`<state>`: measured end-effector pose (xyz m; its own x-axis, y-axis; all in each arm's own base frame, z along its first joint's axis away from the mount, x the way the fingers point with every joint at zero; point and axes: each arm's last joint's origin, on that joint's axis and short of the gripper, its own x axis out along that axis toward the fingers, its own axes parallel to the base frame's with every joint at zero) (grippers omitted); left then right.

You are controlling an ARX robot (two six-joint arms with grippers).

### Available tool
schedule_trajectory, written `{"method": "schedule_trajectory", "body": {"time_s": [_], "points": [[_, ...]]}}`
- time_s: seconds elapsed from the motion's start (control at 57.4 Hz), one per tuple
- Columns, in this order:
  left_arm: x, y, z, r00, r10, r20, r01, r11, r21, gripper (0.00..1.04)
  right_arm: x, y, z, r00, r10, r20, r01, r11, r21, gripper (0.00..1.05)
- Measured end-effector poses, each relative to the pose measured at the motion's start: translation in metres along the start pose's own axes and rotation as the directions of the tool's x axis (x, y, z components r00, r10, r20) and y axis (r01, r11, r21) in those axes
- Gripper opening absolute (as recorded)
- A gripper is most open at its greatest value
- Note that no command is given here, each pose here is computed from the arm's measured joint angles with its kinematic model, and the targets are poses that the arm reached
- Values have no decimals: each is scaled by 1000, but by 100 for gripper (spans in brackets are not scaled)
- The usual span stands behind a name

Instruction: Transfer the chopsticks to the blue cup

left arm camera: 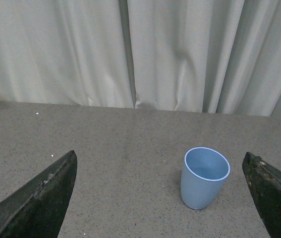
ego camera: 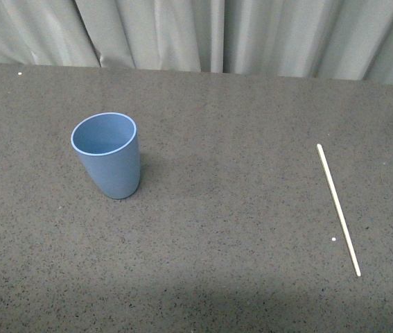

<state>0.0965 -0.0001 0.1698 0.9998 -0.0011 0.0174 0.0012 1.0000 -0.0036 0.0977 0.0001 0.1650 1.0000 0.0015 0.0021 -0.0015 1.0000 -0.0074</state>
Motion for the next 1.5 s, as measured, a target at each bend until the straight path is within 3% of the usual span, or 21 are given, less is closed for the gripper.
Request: {"method": "schedule_trajectory", "body": {"time_s": [1.045,1.132,1.254,1.393,1.498], "points": [[0,0,0,1000,0,0,0,1000,0,98,0,0,0,1000,0,0,0,1000,0,95],[0,0,0,1000,0,0,0,1000,0,98,1,0,-2,989,-56,-137,39,992,-121,95],[0,0,0,1000,0,0,0,1000,0,98,16,2,-6,954,-16,-300,-62,966,-250,95],[0,0,0,1000,0,0,0,1000,0,98,48,1,-10,877,40,-478,-144,973,-181,95],[0,0,0,1000,0,0,0,1000,0,98,87,4,-23,790,87,-606,-192,975,-111,95]]}}
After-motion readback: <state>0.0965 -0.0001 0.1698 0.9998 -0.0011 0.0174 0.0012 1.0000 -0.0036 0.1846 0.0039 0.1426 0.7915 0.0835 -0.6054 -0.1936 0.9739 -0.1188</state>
